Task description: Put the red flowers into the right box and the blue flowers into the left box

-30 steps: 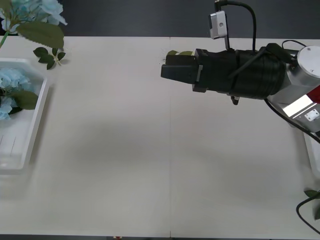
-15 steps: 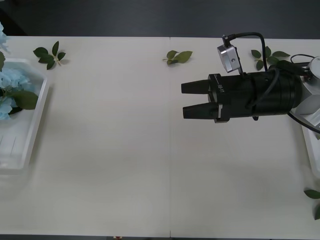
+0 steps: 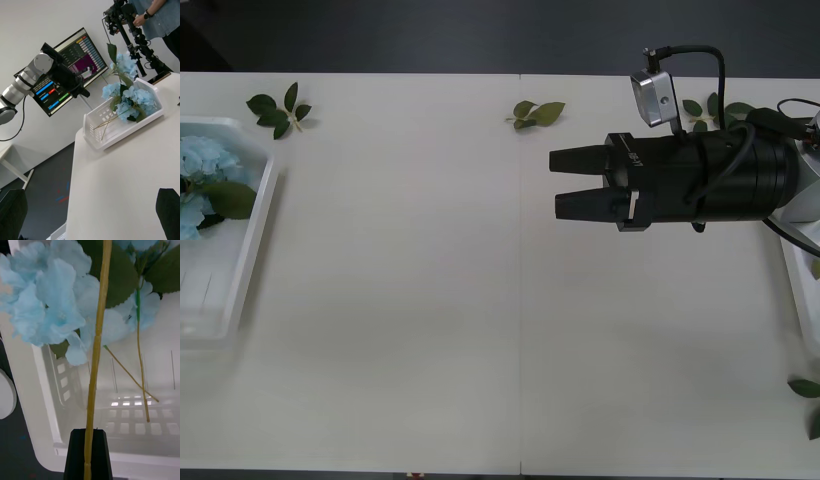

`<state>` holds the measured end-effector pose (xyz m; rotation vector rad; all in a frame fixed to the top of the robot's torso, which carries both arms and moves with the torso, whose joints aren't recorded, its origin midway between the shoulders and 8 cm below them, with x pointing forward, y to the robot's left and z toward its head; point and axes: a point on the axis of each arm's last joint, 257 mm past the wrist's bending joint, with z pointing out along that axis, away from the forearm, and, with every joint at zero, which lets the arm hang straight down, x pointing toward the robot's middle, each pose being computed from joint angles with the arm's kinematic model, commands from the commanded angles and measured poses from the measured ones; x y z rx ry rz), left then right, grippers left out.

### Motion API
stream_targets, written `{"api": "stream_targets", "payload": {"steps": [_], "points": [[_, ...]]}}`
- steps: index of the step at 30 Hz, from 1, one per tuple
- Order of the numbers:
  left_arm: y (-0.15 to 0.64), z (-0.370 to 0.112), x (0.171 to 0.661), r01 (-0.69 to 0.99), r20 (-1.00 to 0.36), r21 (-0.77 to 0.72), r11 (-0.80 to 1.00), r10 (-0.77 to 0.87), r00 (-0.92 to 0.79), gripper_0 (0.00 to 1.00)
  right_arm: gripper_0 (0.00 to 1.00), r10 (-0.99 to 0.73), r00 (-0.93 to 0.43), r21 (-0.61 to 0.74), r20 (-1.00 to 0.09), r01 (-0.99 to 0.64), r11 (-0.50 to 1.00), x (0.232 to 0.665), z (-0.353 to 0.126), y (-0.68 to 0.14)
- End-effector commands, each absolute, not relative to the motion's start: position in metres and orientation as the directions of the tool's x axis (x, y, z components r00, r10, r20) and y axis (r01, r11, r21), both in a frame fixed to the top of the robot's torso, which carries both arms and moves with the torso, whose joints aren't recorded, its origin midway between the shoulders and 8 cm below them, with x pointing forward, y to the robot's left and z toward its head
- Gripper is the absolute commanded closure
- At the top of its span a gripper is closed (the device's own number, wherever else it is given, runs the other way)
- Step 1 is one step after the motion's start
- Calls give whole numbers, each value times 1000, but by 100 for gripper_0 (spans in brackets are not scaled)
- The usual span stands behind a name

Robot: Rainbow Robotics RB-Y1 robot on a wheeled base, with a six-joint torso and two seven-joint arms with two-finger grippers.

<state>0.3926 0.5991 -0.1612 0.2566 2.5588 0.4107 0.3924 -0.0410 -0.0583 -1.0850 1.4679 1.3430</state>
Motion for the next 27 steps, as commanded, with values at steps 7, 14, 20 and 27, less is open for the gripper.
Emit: {"api": "stream_targets", "payload": {"steps": [7,14,20,27], "points": [[631,-170,393,105,-357,422,900,272,-894,100,0,-61,-247,245,-967,-969,44,393,-48,-44],[619,-167,399,131,-365,414,901,296,-883,0,0,-61,-247,245,-967,-969,44,393,-48,-44],[589,-160,402,221,-355,357,908,350,-867,0,0,-61,-247,245,-967,-969,44,393,-48,-44],[547,-138,401,415,-365,284,864,498,-787,0,0,-61,-247,245,-967,-969,44,393,-48,-44]]}}
